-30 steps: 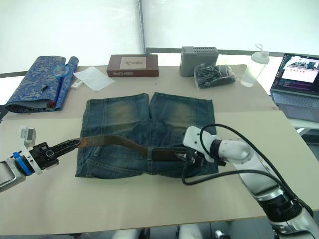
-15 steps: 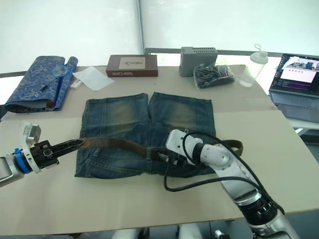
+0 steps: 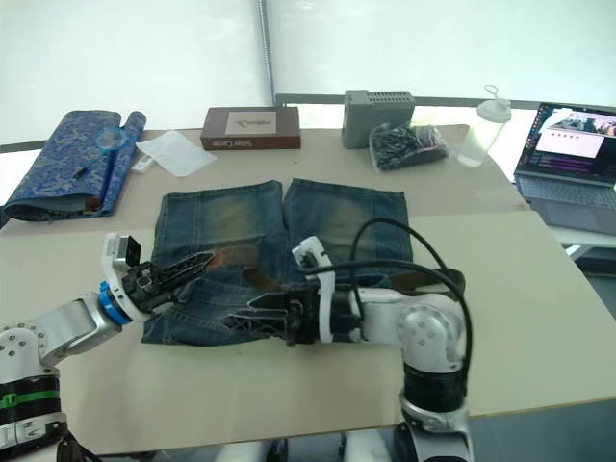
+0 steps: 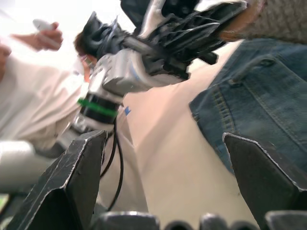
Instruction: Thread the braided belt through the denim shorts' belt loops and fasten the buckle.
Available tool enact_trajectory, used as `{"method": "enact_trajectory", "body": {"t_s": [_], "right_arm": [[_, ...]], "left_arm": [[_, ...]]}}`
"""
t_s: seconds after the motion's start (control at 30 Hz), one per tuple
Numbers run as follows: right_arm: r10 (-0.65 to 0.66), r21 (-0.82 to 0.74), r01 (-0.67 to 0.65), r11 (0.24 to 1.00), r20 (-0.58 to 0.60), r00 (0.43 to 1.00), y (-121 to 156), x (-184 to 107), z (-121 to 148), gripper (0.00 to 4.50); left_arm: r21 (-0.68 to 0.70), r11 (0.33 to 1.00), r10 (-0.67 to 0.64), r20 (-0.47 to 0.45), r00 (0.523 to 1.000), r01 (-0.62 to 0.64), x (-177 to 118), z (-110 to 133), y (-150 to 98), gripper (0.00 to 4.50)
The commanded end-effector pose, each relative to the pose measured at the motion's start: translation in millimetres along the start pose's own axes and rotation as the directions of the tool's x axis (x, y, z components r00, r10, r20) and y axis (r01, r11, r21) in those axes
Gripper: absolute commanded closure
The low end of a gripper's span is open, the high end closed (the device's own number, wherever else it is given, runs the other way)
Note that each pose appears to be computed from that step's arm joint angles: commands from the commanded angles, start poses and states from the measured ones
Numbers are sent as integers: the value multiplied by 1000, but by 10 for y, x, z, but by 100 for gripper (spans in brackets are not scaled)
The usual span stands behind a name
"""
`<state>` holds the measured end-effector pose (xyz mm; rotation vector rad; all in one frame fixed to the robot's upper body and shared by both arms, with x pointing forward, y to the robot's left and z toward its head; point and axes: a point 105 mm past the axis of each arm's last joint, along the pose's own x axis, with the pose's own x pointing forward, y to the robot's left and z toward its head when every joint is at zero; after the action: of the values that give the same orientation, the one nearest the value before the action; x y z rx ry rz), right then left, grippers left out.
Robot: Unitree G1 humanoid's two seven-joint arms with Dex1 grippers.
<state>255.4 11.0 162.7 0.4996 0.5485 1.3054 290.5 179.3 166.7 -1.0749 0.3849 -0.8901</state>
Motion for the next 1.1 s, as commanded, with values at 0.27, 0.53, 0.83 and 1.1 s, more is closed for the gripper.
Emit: {"method": "enact_trajectory", "body": {"t_s": [0.27,0.53,0.83,1.1], "right_arm": [[-129,-251,122,960,-11,992,-4,-399,-12,20],[-630,-351,570,743,-78,773,-317,-1791,-65,20],[-754,-230,722,653,-106,648,-722,-1978,-293,20],[-787,-182,768,614,-62,614,-1037,-1810,-246,73]], "left_arm": [[40,999,18,33,999,-19,-128,35,-139,450],[110,990,91,17,996,-92,-292,23,-101,450],[127,988,86,11,996,-87,-206,26,-115,450],[136,987,86,9,996,-87,-158,6,-138,450]]}}
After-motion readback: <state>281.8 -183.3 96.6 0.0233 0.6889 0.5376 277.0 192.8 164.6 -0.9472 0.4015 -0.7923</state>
